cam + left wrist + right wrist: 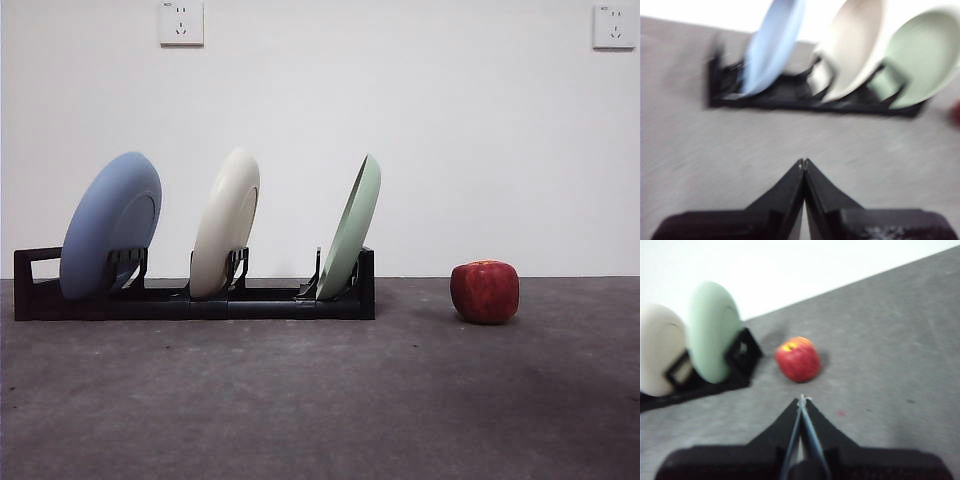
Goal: Take the yellow plate from the plate rack,put the plate on the table,take the apple from the table,put the apple in the plate
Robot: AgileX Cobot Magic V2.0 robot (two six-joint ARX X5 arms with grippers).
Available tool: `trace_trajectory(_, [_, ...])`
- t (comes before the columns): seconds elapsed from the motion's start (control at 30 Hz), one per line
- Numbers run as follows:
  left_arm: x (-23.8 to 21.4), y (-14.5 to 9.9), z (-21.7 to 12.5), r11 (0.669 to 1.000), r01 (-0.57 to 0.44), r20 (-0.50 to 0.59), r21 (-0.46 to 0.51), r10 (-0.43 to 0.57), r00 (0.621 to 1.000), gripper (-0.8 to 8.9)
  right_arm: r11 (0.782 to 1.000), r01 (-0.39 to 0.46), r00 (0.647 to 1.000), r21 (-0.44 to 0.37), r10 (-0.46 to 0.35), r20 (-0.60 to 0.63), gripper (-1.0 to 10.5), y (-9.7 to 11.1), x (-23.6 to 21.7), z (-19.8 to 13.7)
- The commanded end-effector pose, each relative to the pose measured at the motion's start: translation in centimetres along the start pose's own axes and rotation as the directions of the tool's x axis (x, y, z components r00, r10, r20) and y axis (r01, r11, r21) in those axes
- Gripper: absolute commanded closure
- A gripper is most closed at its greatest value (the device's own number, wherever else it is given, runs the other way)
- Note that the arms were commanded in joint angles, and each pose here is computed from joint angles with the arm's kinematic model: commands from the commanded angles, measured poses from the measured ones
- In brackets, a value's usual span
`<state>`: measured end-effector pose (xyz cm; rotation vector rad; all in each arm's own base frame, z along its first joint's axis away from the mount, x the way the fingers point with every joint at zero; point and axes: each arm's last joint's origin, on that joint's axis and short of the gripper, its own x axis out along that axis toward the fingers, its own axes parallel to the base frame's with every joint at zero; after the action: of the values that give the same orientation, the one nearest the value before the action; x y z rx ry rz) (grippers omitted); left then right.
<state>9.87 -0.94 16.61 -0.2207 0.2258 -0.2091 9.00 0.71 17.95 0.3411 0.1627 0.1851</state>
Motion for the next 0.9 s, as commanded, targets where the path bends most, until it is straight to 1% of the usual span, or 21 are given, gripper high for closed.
trace_trajectory(0.03, [-0.2,-0.5,0.9,0.995,0.089,0.011,-0.041,-0.089,0.996,8.18,0.999,-0.038,0.999,0.032,0.038,0.005,9.6,0.5,-0.3,1.1])
trace_trajectory(0.1, [-0.3,-0.8,1.6,0.988,0.144,0.005,-0.052,-0.144,0.99,8.17,0.998,-0.055,0.998,0.031,0.055,0.004,9.6,1.0,-0.4,2.1])
trace_trajectory(0.17, [-0.4,-1.0,2.2,0.983,0.177,0.0,-0.052,-0.177,0.984,8.17,0.998,-0.051,0.999,0.034,0.052,-0.006,9.6,1.3,-0.6,3.0])
trace_trajectory(0.4, [0.0,-1.8,5.4,0.971,0.231,-0.032,-0.061,-0.233,0.972,8.17,0.998,-0.027,0.994,0.058,0.033,-0.108,9.5,2.6,-0.5,6.6])
trace_trajectory(0.5, [0.6,-2.2,7.1,0.959,0.272,-0.064,-0.075,-0.277,0.959,8.17,0.998,-0.01,0.987,0.066,0.021,-0.161,9.5,3.0,-0.2,8.1])
trace_trajectory(0.57, [1.1,-2.5,8.3,0.946,0.311,-0.099,-0.093,-0.32,0.942,8.17,0.997,0.005,0.979,0.075,0.01,-0.204,9.5,3.3,0.2,9.0])
trace_trajectory(0.63, [1.8,-2.8,9.7,0.925,0.363,-0.133,-0.114,-0.376,0.917,8.17,0.996,0.029,0.966,0.086,-0.006,-0.259,9.5,3.5,0.6,9.8])
trace_trajectory(0.7, [2.6,-3.1,11.2,0.905,0.404,-0.159,-0.134,-0.422,0.893,8.16,0.994,0.056,0.948,0.096,-0.023,-0.318,9.5,3.7,0.9,10.6])
trace_trajectory(0.77, [3.4,-3.2,12.4,0.891,0.431,-0.171,-0.145,-0.451,0.876,8.17,0.992,0.077,0.931,0.102,-0.035,-0.362,9.5,3.8,1.2,11.2])
trace_trajectory(0.9, [5.4,-3.3,14.5,0.891,0.424,-0.196,-0.165,-0.451,0.871,8.16,0.988,0.112,0.899,0.111,-0.053,-0.434,9.5,4.0,1.9,12.1])
